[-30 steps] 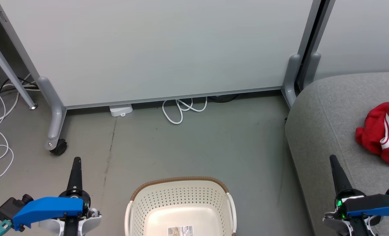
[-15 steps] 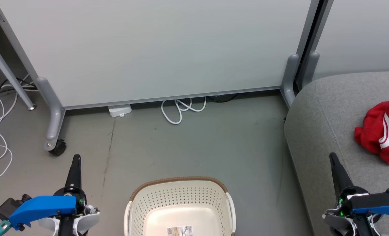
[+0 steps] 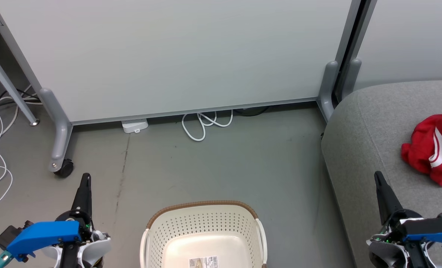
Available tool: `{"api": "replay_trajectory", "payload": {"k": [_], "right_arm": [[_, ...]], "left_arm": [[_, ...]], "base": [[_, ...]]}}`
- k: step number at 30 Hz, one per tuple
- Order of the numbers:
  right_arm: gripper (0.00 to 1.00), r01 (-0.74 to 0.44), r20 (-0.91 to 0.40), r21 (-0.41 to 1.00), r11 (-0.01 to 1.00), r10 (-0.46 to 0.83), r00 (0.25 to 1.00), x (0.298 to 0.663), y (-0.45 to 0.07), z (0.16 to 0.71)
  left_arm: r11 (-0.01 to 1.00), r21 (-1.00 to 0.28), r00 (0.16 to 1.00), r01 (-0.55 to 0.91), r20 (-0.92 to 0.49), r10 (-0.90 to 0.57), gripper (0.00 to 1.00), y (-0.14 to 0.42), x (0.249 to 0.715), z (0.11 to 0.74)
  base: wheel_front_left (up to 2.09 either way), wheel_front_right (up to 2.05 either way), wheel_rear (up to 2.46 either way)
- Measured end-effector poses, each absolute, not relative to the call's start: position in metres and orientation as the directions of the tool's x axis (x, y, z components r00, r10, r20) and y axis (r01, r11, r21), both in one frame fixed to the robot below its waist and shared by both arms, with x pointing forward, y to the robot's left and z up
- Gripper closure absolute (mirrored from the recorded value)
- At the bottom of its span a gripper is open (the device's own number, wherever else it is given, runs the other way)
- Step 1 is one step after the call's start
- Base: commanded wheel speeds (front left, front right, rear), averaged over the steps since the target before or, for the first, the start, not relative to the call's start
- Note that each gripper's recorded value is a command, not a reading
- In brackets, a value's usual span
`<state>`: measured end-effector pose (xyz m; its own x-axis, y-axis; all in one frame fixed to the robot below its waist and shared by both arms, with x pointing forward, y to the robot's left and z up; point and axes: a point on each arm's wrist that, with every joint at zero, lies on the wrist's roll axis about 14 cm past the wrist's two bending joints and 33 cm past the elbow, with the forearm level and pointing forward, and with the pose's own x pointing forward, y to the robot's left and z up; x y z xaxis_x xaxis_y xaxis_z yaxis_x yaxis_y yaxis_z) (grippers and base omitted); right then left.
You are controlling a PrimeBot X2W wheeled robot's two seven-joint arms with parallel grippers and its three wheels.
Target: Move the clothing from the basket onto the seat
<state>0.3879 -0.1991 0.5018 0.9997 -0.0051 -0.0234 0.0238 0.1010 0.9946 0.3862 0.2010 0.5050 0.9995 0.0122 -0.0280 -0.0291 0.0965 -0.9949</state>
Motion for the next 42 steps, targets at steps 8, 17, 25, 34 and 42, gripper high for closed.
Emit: {"api": "replay_trajectory", "payload": {"k": [8,17,25,34,42], "right_arm": [[1.00,0.010,-0.010,0.999,0.044,-0.001,1.000,0.3895,-0.1994,0.5054],[1.00,0.003,-0.003,1.000,-0.003,-0.001,1.000,0.3896,-0.2001,0.5070],[1.00,0.003,-0.003,1.000,-0.003,-0.001,1.000,0.3897,-0.2002,0.5070],[1.00,0.003,-0.003,1.000,-0.003,-0.001,1.000,0.3897,-0.2002,0.5070],[1.00,0.003,-0.003,1.000,-0.003,-0.001,1.000,0.3897,-0.2002,0.5070]], "left_arm": [[0.041,-0.999,1.000,-0.016,-0.016,0.004,1.00,0.2004,0.3877,0.5081],[-0.003,-1.000,1.000,-0.006,-0.006,0.000,1.00,0.1999,0.3885,0.5105],[-0.003,-1.000,1.000,-0.006,-0.006,0.000,1.00,0.2000,0.3885,0.5105],[-0.003,-1.000,1.000,-0.006,-0.006,0.000,1.00,0.2000,0.3886,0.5105],[-0.003,-1.000,1.000,-0.006,-0.006,0.000,1.00,0.2000,0.3886,0.5106]], "base": [[0.00,0.00,0.00],[0.00,0.00,0.00],[0.00,0.00,0.00],[0.00,0.00,0.00],[0.00,0.00,0.00]]}}
